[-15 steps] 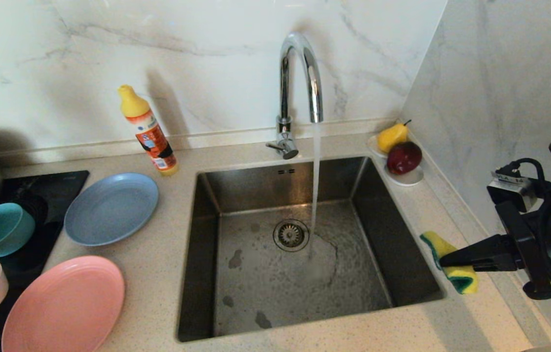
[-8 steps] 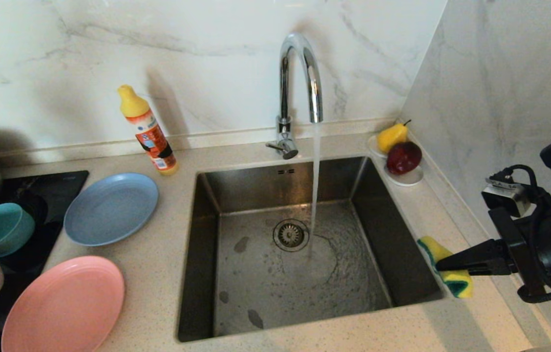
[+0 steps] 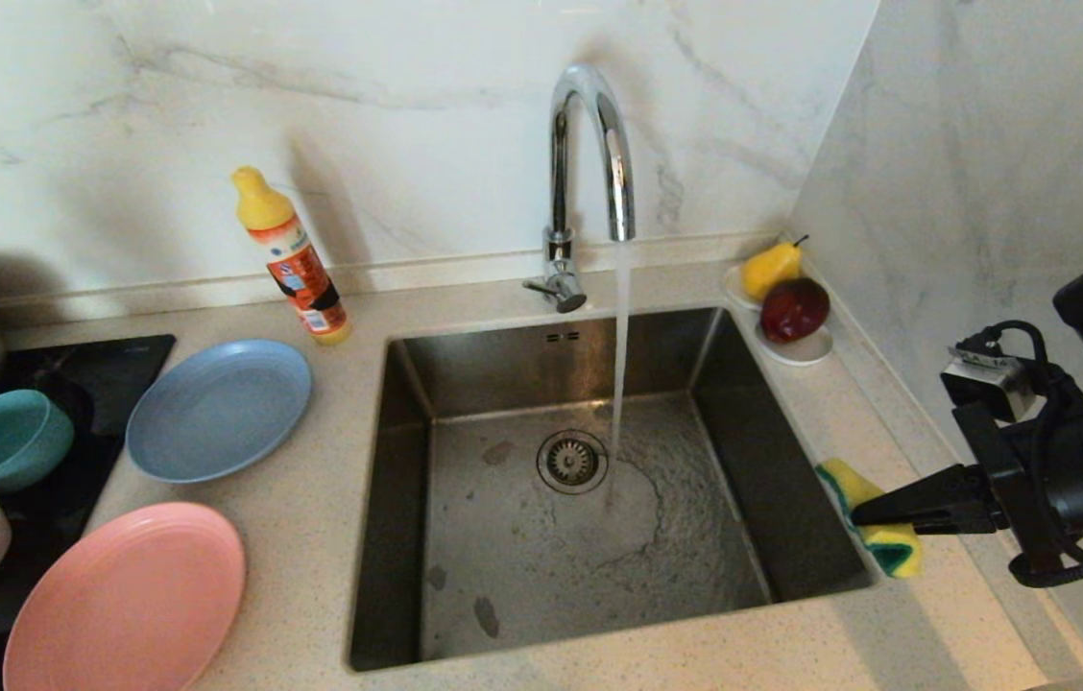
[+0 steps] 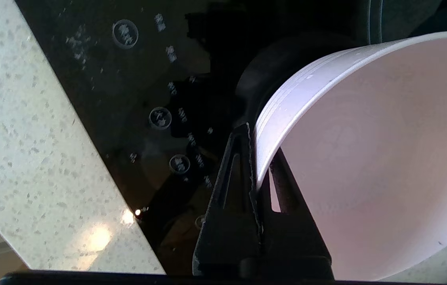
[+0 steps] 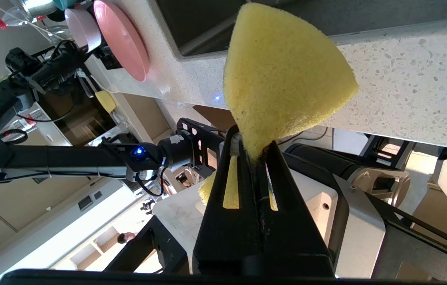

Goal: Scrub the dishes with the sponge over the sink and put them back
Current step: Place the bowl on the table

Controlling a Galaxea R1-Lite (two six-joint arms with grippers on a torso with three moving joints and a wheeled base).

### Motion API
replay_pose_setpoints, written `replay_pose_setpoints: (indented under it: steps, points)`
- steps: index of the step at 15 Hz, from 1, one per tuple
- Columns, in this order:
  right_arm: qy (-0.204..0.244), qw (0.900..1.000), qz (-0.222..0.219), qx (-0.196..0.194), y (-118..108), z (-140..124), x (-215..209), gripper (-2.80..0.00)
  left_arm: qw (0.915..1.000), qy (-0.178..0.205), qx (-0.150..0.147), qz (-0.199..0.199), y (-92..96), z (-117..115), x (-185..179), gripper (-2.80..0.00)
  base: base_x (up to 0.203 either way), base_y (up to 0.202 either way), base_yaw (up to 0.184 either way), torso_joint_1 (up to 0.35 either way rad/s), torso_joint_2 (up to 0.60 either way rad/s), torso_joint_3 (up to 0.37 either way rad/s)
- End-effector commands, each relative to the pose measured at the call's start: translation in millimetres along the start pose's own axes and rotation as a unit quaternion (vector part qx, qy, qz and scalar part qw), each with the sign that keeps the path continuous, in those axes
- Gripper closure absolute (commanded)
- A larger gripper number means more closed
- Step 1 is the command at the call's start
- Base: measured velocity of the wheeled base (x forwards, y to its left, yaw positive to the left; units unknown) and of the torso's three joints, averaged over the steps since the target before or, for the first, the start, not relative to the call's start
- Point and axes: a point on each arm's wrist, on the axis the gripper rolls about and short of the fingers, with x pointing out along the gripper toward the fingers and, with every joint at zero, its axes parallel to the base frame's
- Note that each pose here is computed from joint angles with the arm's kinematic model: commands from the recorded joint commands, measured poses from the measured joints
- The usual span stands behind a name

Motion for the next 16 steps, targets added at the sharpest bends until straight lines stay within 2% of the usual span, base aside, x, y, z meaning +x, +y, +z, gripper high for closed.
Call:
replay_pose_setpoints:
  steps: [1, 5, 7, 9, 10, 12, 14, 15, 16]
  points:
    - [0.003, 1.000, 0.001, 0.003, 0, 0, 0, 0.00, 1.0000, 0.001, -0.002, -0.002, -1.6, 3, 3, -2.80, 0.000, 0.000, 0.000, 0.000, 0.00, 0.000]
    - [0.001, 1.000, 0.001, 0.001, 0, -1, -1, 0.00, 0.9989, 0.004, -0.001, -0.047, -7.5, 4, -18, -2.80, 0.000, 0.000, 0.000, 0.000, 0.00, 0.000]
    - [0.001, 1.000, 0.001, 0.001, 0, -2, -1, 0.00, 0.9988, 0.004, 0.001, -0.048, -7.7, 3, -23, -2.80, 0.000, 0.000, 0.000, 0.000, 0.00, 0.000]
    - [0.002, 1.000, 0.001, 0.002, 0, -3, -1, 0.00, 0.9981, -0.006, 0.006, -0.062, -9.8, 0, -44, -2.80, 0.000, 0.000, 0.000, 0.000, 0.00, 0.000]
    - [0.002, 1.000, 0.000, 0.003, -1, -2, -1, 0.00, 0.9968, -0.009, 0.013, -0.079, -11.4, -3, -59, 0.00, 0.000, 0.000, 0.000, 0.000, 0.00, 0.000]
    - [0.001, 1.000, 0.002, 0.002, 0, -3, -2, 0.00, 0.9927, -0.015, 0.031, -0.115, -14.6, -10, -92, 0.00, 0.000, 0.000, 0.000, 0.000, 0.00, 0.000]
    - [-0.002, 1.000, 0.005, -0.001, 3, -4, -4, 0.00, 0.9875, -0.040, 0.060, -0.140, -16.4, -19, -128, 0.00, 0.000, 0.000, 0.000, 0.000, 0.00, 0.000]
    - [-0.004, 1.000, 0.005, -0.002, 3, -5, -5, 0.00, 0.9836, -0.048, 0.089, -0.149, -15.7, -25, -144, 0.00, 0.000, 0.000, 0.000, 0.000, 0.00, 0.000]
    - [-0.004, 1.000, 0.005, -0.002, 3, -5, -6, 0.00, 0.9772, -0.052, 0.133, -0.157, -15.3, -34, -158, 0.00, 0.000, 0.000, 0.000, 0.000, 0.00, 0.000]
